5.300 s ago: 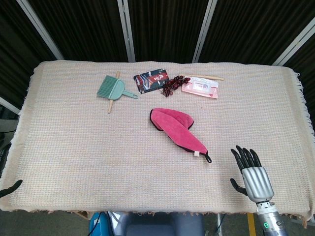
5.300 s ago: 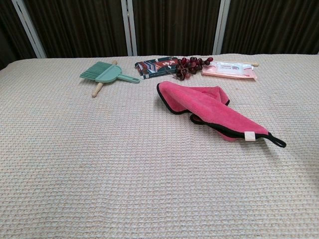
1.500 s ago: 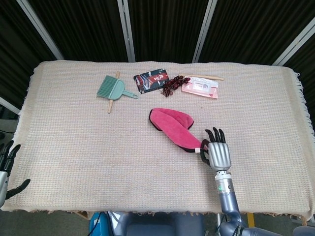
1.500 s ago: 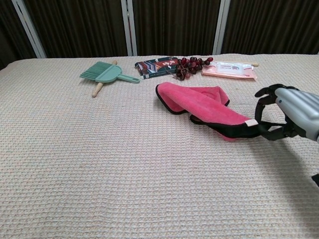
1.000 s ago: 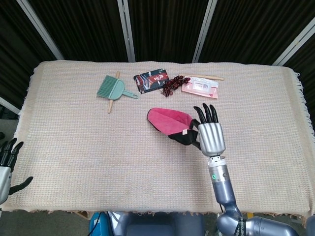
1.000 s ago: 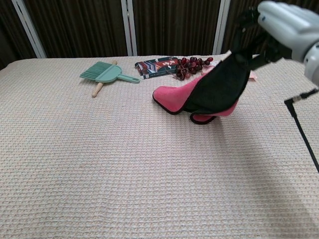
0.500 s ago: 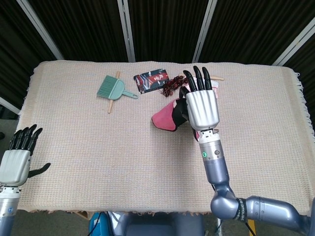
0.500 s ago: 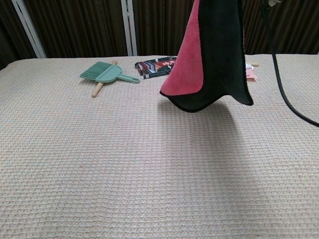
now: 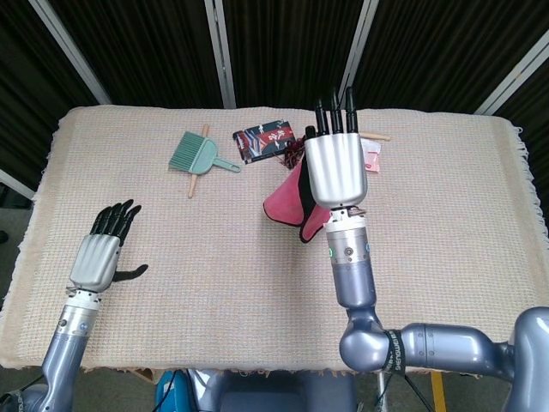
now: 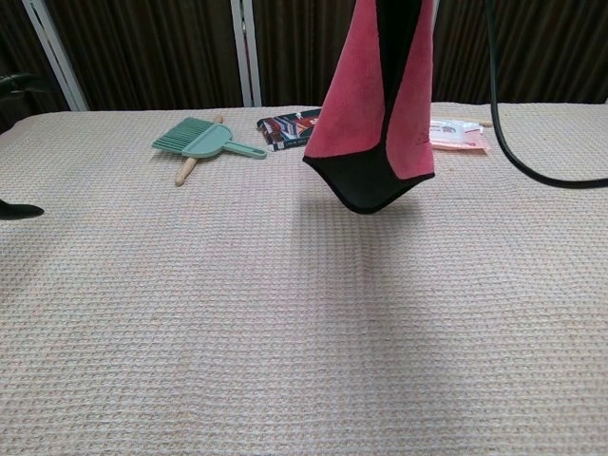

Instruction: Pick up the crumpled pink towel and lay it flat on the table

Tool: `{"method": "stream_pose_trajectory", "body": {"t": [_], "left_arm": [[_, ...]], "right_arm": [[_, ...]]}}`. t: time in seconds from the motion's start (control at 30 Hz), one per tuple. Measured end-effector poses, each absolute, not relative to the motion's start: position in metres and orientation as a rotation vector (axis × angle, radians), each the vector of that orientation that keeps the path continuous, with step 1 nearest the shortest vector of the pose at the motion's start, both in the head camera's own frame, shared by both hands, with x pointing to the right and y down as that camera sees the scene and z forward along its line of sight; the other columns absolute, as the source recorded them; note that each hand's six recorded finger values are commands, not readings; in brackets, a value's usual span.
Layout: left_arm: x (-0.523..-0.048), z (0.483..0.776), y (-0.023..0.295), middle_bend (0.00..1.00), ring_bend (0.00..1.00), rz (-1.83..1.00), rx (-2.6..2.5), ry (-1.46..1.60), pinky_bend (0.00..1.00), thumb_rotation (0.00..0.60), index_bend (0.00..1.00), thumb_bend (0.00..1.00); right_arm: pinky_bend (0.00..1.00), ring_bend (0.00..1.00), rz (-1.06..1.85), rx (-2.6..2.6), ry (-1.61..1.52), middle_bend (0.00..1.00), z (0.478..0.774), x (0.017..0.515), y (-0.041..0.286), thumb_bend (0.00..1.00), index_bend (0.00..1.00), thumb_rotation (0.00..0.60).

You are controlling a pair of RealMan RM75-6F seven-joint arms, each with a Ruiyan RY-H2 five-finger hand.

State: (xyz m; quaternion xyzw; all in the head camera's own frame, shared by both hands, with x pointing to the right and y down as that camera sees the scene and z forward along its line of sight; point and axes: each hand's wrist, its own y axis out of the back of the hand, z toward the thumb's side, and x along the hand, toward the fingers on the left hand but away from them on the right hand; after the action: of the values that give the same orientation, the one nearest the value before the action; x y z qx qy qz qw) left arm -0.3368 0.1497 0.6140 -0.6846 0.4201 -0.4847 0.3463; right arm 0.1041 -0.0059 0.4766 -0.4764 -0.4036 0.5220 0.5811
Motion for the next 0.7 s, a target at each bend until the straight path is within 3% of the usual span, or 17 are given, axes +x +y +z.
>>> {"method": "stream_pose_trajectory", "body": {"t": [0.37,0.7], "left_arm": [[-0.327,0.620,0.122,0.00,0.00,-1.202,-1.781,1.150,0.00,0.600,0.00,0.05],[-0.271,0.624,0.084,0.00,0.00,-1.018,-1.786,1.207,0.00,0.600,0.00,0.05]], "right_arm": [[0.00,0.00,1.341,-1.058,-0.959,0.19,0.465,0.093,-0.014,0.48,0.60,0.600],[0.00,0.00,1.338,-1.092,-0.970,0.19,0.463,0.083,-0.011,0.48,0.62,0.600]]}}
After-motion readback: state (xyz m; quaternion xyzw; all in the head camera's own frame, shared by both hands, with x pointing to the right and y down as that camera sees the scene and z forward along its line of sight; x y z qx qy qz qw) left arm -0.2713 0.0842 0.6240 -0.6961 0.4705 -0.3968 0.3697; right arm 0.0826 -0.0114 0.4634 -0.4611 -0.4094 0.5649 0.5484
